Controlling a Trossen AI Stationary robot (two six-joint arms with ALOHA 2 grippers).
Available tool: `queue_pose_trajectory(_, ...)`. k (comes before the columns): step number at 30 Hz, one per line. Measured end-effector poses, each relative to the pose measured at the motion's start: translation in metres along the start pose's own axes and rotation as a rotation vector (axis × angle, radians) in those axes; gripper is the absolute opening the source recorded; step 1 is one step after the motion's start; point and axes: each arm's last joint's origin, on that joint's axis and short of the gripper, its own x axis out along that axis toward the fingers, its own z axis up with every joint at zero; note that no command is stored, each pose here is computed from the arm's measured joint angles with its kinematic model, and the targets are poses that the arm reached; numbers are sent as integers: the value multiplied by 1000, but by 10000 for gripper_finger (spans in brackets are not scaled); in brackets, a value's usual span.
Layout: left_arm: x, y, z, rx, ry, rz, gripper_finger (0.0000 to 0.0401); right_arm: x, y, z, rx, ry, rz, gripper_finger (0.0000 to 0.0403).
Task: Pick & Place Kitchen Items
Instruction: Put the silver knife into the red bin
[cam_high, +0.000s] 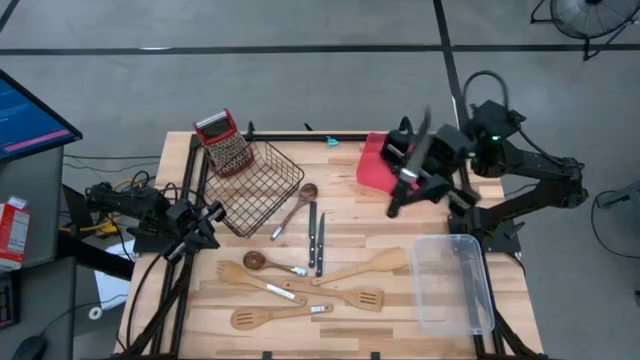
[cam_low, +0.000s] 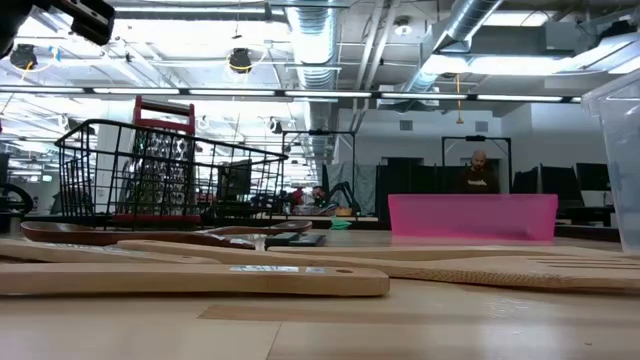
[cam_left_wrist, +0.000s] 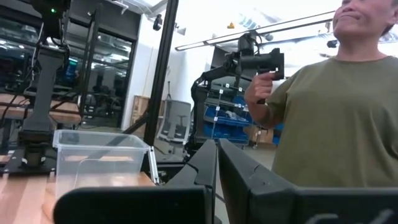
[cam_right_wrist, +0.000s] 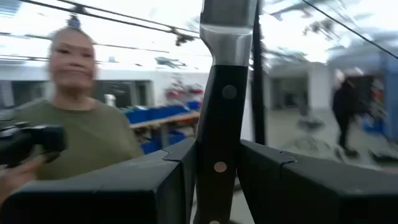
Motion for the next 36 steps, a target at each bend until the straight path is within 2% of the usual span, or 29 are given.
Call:
queue_pose_trajectory(3,0,0,0,-1,-2,-1,2,-1,-8,-11,24,58,-170,94)
queue_pose_trajectory(11,0,0,0,-1,-4,-1,2,-9,-22,-30,-43,208,-651,94)
queue_pose_trajectory(17,0,0,1,-1,-10,-3,2,-22,-31,-38,-167,340,-1077,94)
queue_pose_trajectory(22,0,0,1,0,-12,-3,2,-28,-38,-42,-289,426,-1384,94)
queue_pose_trajectory(32,0,-1,2,2,-20,-5,2,-36,-47,-37,-515,545,-1813,94)
queue_pose_trajectory(36,0,-1,2,2,-21,-6,2,-42,-51,-32,-561,577,-1924,94)
